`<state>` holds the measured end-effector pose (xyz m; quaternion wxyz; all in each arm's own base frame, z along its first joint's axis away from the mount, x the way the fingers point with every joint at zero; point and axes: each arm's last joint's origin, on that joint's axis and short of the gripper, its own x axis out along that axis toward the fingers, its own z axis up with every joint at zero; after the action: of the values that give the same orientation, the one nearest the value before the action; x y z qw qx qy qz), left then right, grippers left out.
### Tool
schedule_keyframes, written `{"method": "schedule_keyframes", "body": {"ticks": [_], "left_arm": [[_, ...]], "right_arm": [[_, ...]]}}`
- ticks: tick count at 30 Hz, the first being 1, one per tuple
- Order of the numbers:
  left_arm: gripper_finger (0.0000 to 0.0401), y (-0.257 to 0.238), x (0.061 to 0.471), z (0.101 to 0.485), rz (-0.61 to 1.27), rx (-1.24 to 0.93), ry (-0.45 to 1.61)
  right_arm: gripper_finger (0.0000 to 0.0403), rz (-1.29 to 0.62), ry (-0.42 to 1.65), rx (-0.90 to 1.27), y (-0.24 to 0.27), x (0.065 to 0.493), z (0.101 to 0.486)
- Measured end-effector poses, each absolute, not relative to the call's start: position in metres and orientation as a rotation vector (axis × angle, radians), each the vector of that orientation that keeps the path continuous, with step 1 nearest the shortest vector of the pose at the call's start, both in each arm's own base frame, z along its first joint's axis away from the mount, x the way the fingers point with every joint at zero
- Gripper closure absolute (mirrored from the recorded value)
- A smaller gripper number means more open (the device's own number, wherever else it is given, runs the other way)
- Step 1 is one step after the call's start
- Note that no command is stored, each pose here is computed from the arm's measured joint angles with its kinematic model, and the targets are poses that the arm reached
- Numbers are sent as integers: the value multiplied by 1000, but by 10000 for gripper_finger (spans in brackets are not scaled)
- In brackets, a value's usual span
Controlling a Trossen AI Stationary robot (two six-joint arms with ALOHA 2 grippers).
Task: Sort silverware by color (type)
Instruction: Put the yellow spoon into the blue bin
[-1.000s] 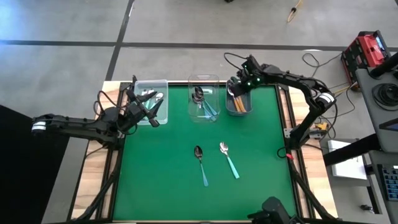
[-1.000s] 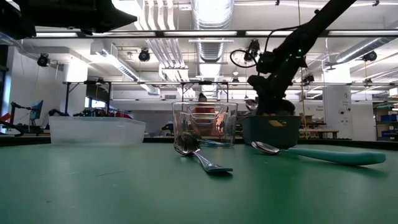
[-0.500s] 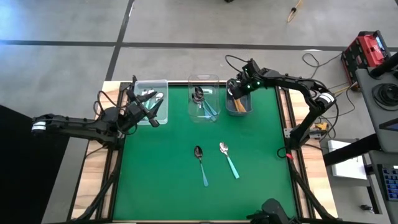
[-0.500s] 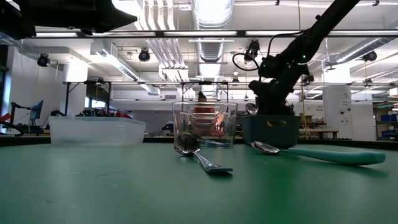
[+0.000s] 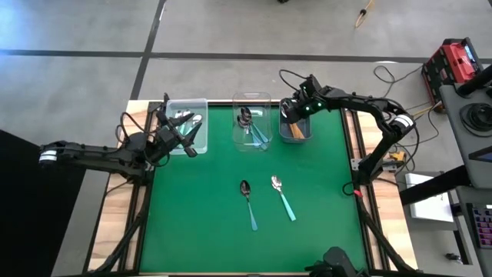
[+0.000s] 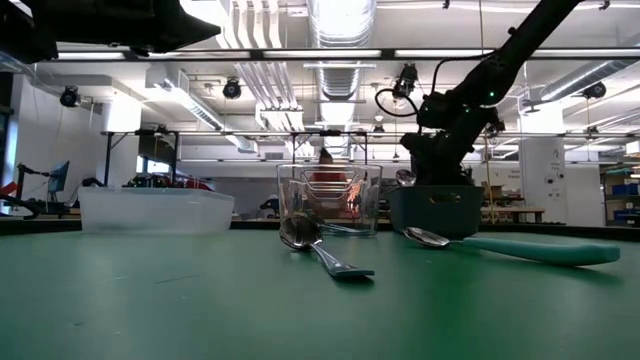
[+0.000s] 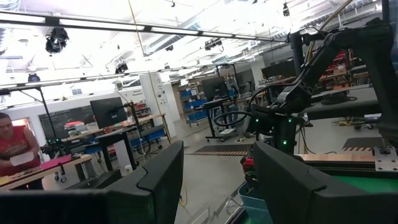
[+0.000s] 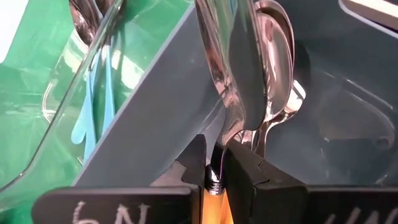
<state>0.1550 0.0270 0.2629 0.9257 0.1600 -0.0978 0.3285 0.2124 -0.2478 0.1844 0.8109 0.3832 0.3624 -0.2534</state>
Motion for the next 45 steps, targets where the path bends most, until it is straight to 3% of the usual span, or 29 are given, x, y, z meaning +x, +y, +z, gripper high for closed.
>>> {"method": "schedule_keyframes", "body": {"ticks": [45], "left_arm": [[225,27,155,263,675,338,-197]], "right_arm": [[360,-586,748,804,-250,214,186]]}}
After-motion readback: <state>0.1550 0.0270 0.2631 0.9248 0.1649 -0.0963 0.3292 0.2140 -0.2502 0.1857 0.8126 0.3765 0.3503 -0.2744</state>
